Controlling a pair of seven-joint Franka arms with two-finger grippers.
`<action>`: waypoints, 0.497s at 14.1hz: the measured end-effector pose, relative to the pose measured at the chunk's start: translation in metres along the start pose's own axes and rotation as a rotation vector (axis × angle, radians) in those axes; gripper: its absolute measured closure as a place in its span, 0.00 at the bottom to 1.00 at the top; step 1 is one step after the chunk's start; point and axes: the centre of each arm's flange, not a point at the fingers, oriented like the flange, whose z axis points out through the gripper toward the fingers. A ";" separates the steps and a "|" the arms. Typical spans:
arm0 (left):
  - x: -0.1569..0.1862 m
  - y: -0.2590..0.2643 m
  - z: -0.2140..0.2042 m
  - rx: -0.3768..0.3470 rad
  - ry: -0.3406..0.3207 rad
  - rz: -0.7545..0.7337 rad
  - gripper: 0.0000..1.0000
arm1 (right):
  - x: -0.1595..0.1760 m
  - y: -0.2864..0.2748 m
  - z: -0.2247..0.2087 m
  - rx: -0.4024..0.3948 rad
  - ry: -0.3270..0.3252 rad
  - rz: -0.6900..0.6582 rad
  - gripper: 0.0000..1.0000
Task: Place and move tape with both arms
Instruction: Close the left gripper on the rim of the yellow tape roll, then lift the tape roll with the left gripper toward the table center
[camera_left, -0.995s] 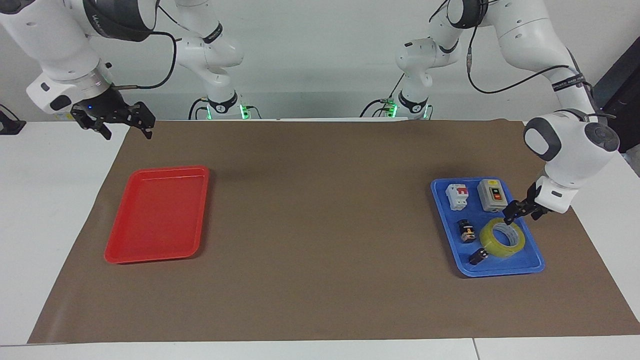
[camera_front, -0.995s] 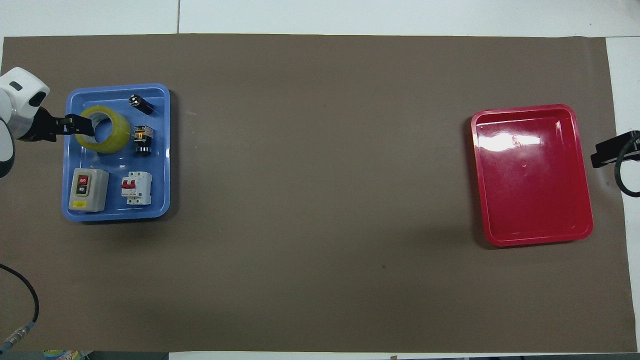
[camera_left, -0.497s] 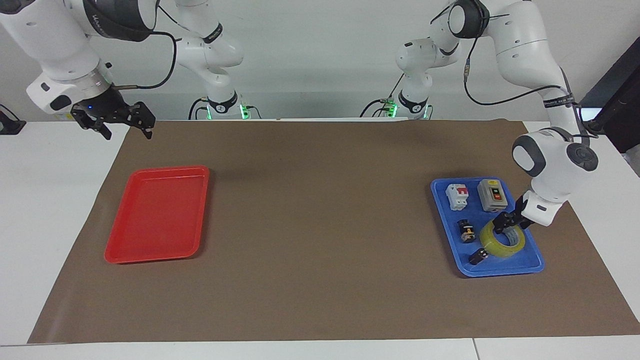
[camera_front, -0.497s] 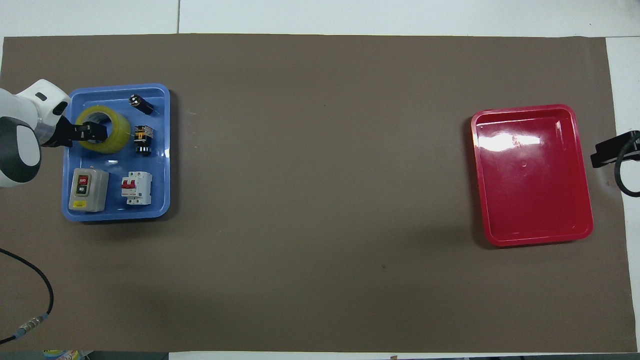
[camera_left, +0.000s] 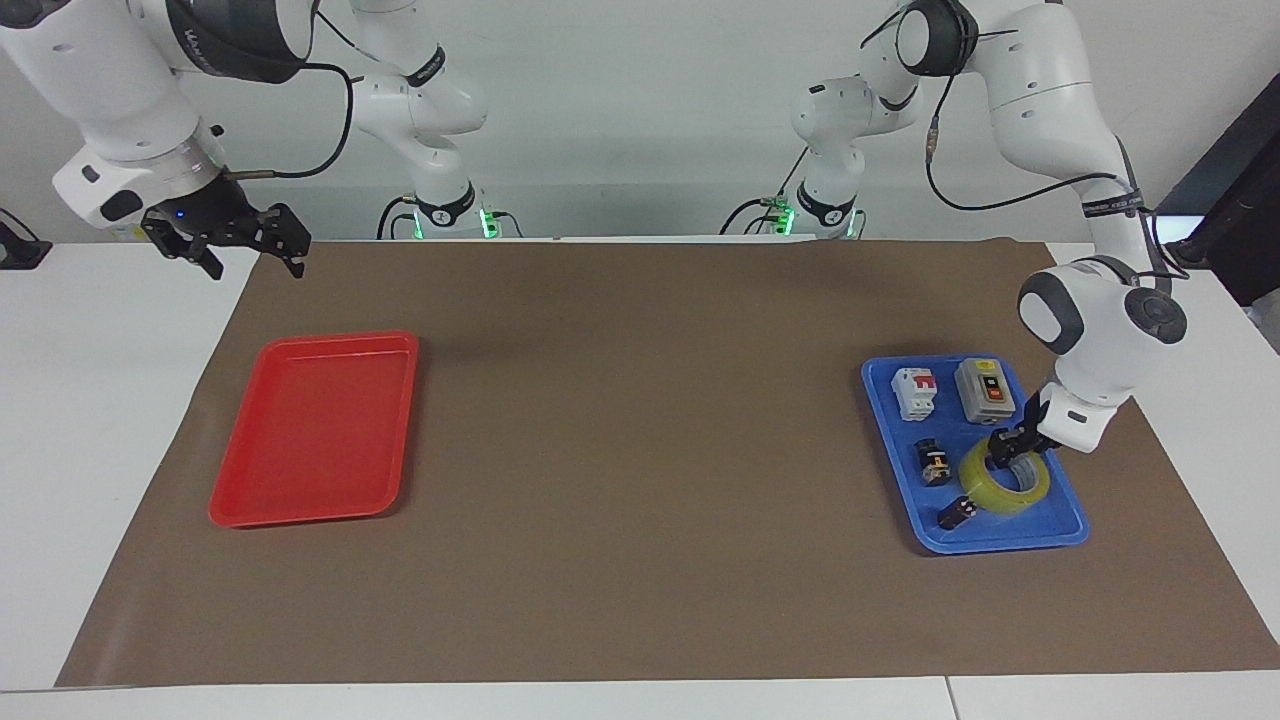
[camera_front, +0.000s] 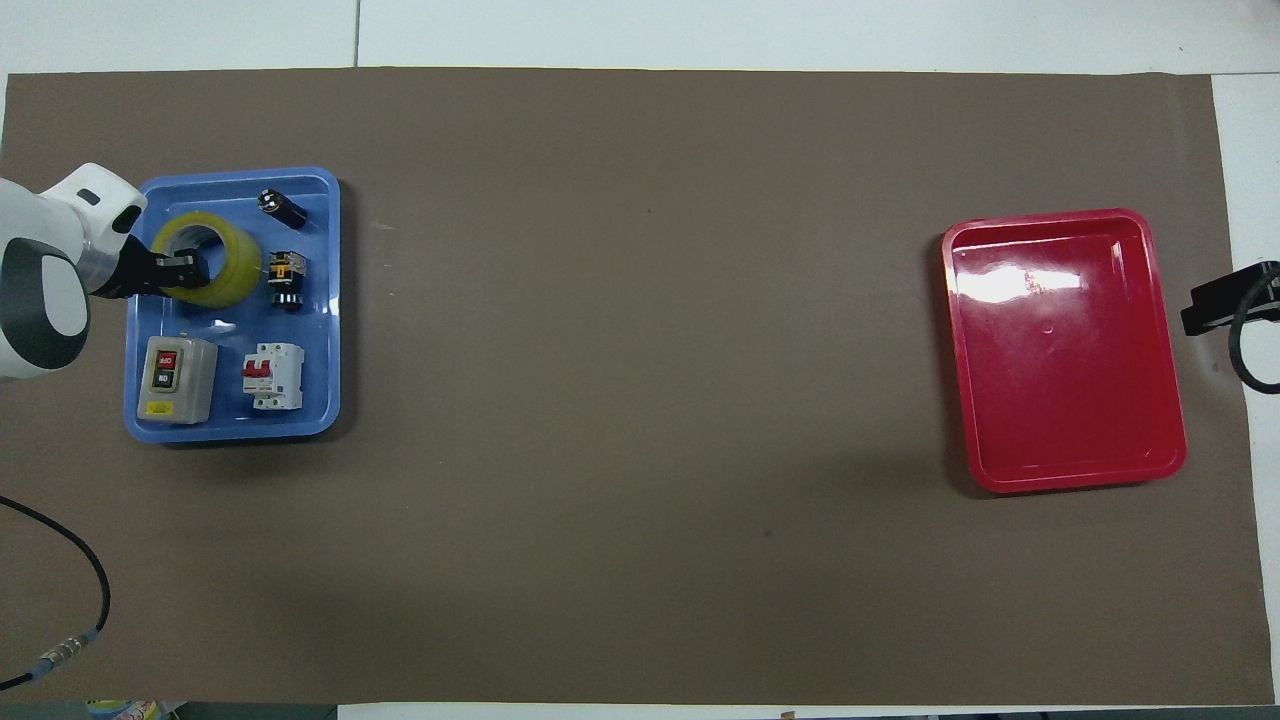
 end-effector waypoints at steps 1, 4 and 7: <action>0.000 0.000 -0.002 0.000 0.002 -0.003 0.75 | 0.000 0.000 0.000 0.000 0.000 0.000 0.00; 0.001 0.000 -0.023 0.000 0.024 -0.005 0.78 | 0.000 0.000 0.000 0.000 0.000 0.000 0.00; -0.007 0.001 -0.075 -0.003 0.025 -0.005 0.78 | 0.000 0.000 0.000 0.000 0.000 0.000 0.00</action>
